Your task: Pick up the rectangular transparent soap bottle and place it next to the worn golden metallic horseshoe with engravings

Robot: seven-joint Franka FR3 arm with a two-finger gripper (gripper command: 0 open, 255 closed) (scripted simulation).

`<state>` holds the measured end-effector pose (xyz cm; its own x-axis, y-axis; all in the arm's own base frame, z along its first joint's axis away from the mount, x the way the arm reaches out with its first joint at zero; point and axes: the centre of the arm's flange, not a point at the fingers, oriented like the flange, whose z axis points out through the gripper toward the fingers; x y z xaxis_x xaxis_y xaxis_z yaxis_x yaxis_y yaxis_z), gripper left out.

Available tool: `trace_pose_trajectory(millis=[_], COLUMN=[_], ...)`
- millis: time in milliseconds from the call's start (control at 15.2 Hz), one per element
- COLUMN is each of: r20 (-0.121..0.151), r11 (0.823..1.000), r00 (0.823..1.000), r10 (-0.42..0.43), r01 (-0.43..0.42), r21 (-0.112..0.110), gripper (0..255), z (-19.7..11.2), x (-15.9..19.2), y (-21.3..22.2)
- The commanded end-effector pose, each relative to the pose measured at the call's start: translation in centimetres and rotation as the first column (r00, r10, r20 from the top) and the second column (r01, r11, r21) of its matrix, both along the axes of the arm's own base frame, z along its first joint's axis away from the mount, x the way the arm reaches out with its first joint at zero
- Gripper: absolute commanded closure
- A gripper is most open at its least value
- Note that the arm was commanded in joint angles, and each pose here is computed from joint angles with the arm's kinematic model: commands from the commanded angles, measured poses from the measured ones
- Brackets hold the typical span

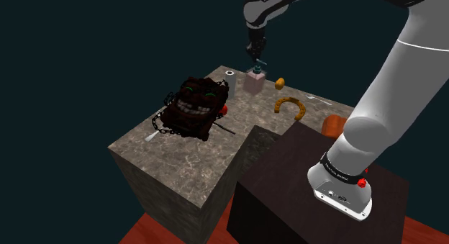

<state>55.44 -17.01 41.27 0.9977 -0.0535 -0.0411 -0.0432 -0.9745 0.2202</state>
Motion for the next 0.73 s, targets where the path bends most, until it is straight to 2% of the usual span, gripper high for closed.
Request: trace_pose_trajectory(millis=[0, 660], r20=[0.000, 0.000], r11=[1.000, 1.000], r00=[1.000, 1.000], r10=[0.001, 0.001], r01=[-0.001, -0.001], r21=[0.000, 0.000], gripper=[255, 255], z=[-0.1, -0.1], x=[0.6, 4.3], y=[-2.3, -15.0])
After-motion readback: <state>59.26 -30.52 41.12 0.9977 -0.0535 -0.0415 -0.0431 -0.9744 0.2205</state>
